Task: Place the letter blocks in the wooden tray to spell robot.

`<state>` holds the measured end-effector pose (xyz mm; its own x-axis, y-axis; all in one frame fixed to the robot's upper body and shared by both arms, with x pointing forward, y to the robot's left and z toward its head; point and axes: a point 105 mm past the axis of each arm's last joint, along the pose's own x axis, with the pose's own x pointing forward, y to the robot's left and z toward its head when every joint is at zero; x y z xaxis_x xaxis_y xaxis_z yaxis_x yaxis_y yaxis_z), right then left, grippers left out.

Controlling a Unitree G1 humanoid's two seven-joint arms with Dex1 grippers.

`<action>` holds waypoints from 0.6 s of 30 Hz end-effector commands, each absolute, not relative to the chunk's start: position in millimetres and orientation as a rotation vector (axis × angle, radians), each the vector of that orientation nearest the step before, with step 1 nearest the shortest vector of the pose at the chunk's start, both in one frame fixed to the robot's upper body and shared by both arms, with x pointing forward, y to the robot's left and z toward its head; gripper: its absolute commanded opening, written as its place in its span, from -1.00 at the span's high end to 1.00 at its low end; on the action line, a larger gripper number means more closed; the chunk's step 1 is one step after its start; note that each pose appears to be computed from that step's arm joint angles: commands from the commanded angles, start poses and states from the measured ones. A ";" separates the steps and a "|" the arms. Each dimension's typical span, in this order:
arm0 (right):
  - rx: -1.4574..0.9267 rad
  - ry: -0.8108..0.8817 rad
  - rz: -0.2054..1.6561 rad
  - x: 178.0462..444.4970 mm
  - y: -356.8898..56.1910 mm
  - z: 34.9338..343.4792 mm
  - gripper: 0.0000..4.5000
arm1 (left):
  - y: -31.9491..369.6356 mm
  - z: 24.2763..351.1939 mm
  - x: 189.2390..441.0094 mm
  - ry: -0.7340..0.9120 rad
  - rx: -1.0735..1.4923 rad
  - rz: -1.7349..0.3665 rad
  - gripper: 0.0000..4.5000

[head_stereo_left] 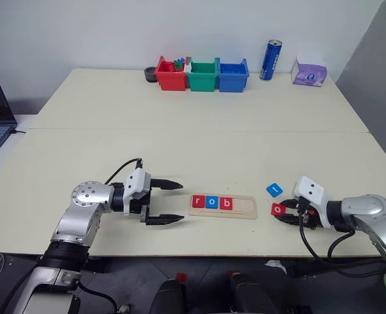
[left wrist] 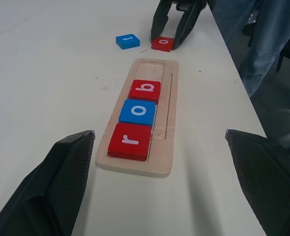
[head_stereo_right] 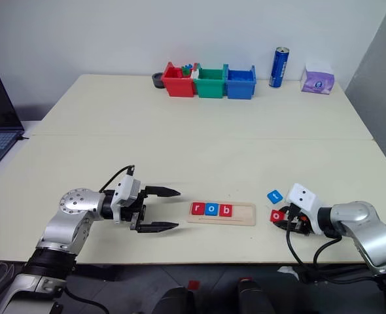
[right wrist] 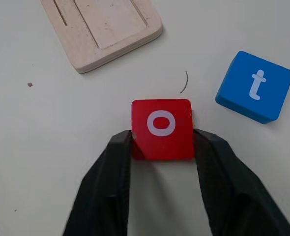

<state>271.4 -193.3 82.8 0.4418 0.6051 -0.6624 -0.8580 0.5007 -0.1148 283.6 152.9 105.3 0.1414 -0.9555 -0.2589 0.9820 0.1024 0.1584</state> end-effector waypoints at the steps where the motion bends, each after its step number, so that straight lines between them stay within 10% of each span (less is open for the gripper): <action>1: -0.462 0.522 1.005 272.2 -176.0 104.0 0.36 | 155.9 115.0 282.4 0.075 0.354 -1.426 -1.00; 18: -0.557 0.449 1.108 290.5 -105.7 108.0 0.36 | 146.6 124.4 281.6 0.066 0.355 -1.423 -1.00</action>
<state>287.4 -107.4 103.5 0.3706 0.7098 -0.5991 -0.9243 0.3452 -0.1628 281.0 148.1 113.0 0.1457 -0.9514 -0.2713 0.9817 0.1050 0.1590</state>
